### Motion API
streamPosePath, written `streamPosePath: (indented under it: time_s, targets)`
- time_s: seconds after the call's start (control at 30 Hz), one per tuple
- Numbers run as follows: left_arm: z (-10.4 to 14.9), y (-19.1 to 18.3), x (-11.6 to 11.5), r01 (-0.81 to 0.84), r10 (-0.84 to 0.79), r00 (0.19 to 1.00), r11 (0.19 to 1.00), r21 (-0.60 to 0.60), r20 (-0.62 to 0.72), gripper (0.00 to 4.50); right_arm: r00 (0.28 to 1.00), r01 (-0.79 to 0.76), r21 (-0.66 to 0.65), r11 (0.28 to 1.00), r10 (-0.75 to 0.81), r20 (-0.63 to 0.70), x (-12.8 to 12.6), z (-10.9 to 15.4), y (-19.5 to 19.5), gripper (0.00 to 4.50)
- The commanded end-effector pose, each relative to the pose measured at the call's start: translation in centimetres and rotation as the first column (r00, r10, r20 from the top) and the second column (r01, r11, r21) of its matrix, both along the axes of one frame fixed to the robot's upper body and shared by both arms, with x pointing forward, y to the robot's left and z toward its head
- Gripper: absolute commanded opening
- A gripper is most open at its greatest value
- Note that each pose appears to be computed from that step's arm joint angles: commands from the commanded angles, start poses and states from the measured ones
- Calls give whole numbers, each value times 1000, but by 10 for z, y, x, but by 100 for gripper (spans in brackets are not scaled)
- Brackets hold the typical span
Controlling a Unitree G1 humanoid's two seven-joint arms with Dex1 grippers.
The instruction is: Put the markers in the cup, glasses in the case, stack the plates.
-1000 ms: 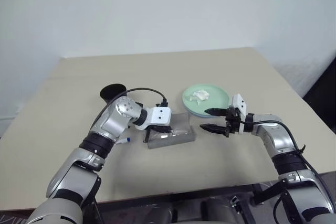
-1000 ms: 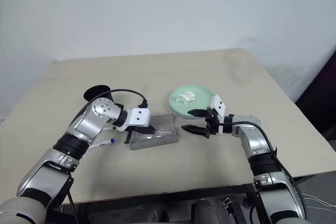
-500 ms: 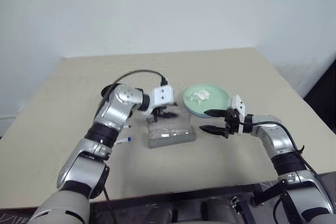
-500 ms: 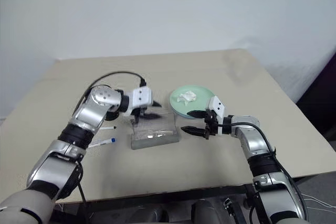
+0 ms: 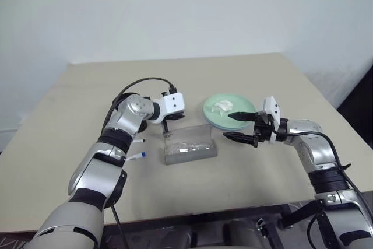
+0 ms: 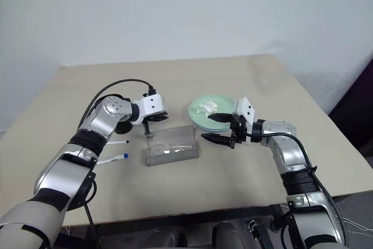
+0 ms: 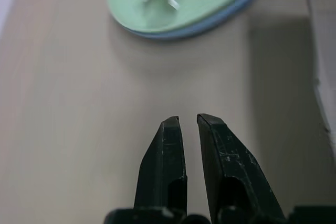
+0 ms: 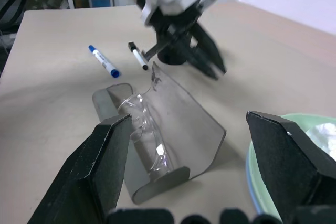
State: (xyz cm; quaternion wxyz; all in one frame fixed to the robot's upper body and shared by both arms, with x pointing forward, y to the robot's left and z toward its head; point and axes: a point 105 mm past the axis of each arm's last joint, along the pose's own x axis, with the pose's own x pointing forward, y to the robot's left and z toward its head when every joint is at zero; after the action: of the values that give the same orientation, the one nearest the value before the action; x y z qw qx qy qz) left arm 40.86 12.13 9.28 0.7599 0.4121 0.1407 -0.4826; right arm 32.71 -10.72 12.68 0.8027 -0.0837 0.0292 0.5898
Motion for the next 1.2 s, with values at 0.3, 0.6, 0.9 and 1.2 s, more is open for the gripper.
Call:
streamPosePath:
  time_s: [0.3, 0.6, 0.9, 1.2]
  targets:
    - [0, 2, -53, 244, -252, 942, 968, -65, -223, 46, 998, 33, 37, 999, -35, 55, -3, 16, -5, 379]
    - [8, 3, -72, 263, -282, 929, 959, -107, -238, 46, 999, 19, 38, 999, -21, 50, 0, 15, 1, 379]
    - [32, 39, -89, 195, -223, 942, 972, -131, -253, 46, 999, -8, 36, 999, 6, 46, -1, 14, 7, 379]
    - [22, 110, -110, 93, -72, 914, 995, 35, -399, 83, 999, -26, 27, 999, 25, 35, 0, 10, 11, 379]
